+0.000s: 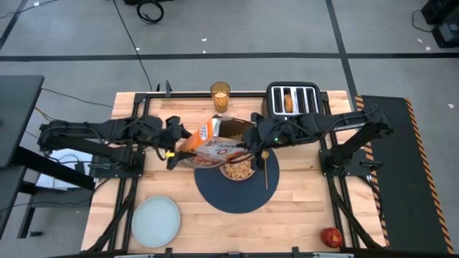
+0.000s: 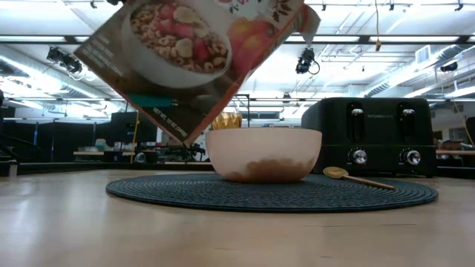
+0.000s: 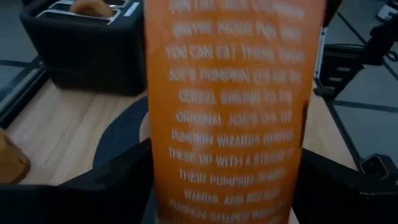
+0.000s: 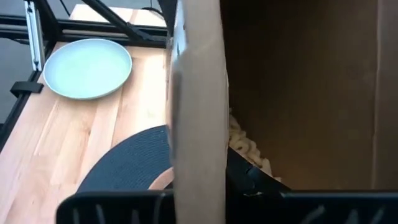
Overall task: Arrange a breakfast setting
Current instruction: Pour the cereal from the cereal box into the bowl
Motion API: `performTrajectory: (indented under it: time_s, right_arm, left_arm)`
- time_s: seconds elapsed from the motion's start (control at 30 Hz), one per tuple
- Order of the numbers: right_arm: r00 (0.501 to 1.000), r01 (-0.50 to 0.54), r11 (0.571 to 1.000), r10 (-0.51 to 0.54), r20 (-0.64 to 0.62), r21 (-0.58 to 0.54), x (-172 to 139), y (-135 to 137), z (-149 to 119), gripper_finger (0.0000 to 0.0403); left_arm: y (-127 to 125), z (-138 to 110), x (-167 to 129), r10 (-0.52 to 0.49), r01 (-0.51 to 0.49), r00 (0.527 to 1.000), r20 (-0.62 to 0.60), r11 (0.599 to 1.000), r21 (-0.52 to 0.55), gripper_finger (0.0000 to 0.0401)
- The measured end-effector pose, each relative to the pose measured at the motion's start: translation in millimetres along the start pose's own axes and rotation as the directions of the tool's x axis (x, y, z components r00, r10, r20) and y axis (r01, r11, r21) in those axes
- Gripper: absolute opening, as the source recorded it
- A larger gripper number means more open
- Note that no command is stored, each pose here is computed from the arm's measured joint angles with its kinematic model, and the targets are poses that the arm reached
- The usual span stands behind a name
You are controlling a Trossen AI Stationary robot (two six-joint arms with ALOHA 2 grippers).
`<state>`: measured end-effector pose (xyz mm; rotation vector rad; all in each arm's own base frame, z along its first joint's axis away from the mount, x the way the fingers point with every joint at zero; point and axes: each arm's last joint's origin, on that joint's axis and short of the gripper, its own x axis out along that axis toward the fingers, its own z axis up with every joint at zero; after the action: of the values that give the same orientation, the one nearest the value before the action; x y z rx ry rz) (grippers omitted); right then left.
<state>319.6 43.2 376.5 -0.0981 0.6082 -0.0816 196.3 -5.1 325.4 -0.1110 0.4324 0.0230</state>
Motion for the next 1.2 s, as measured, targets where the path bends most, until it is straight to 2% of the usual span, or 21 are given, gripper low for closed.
performTrajectory:
  time_s: [0.1,0.37,0.5,0.7,0.83,0.93,1.03,1.13,1.2]
  right_arm:
    - [1.000,0.001,1.000,-0.001,-0.013,-0.002,6,1,-1,0.0002]
    - [1.000,-0.001,1.000,0.001,-0.029,-0.003,13,1,-3,0.0002]
    - [0.999,-0.004,1.000,0.004,-0.032,0.000,13,1,-3,0.0011]
    - [1.000,-0.006,1.000,0.006,0.014,0.007,13,2,1,0.0039]
    - [0.999,-0.016,1.000,0.016,0.042,-0.014,8,5,4,0.0079]
    - [0.996,0.012,1.000,-0.011,0.086,-0.012,-10,4,12,0.0120]
    - [0.987,0.067,0.998,-0.067,0.147,0.005,-38,2,18,0.0156]
    - [0.974,0.080,0.996,-0.084,0.213,0.024,-65,3,22,0.0180]
    - [0.967,0.073,0.996,-0.083,0.243,0.047,-78,5,22,0.0190]
  left_arm:
    - [-1,9,7,-0.002,0.003,1.000,0.017,1.000,-0.012,0.0318]
    - [-4,15,30,-0.022,0.021,0.999,-0.034,0.999,-0.024,0.0307]
    - [-4,14,32,-0.025,0.024,0.999,-0.046,1.000,-0.015,0.0257]
    - [-3,12,28,-0.020,0.019,0.998,-0.067,1.000,-0.020,0.0147]
    - [-3,8,18,-0.025,0.022,0.993,-0.114,0.999,-0.025,0.0098]
    - [-2,5,4,-0.025,0.021,0.990,-0.138,0.999,-0.026,0.0076]
    - [0,8,-18,0.034,-0.038,0.988,-0.153,0.999,-0.020,0.0062]
    - [3,17,-46,0.173,-0.174,0.977,-0.122,0.985,0.006,0.0054]
    - [7,20,-61,0.283,-0.283,0.955,-0.084,0.959,0.013,0.0050]
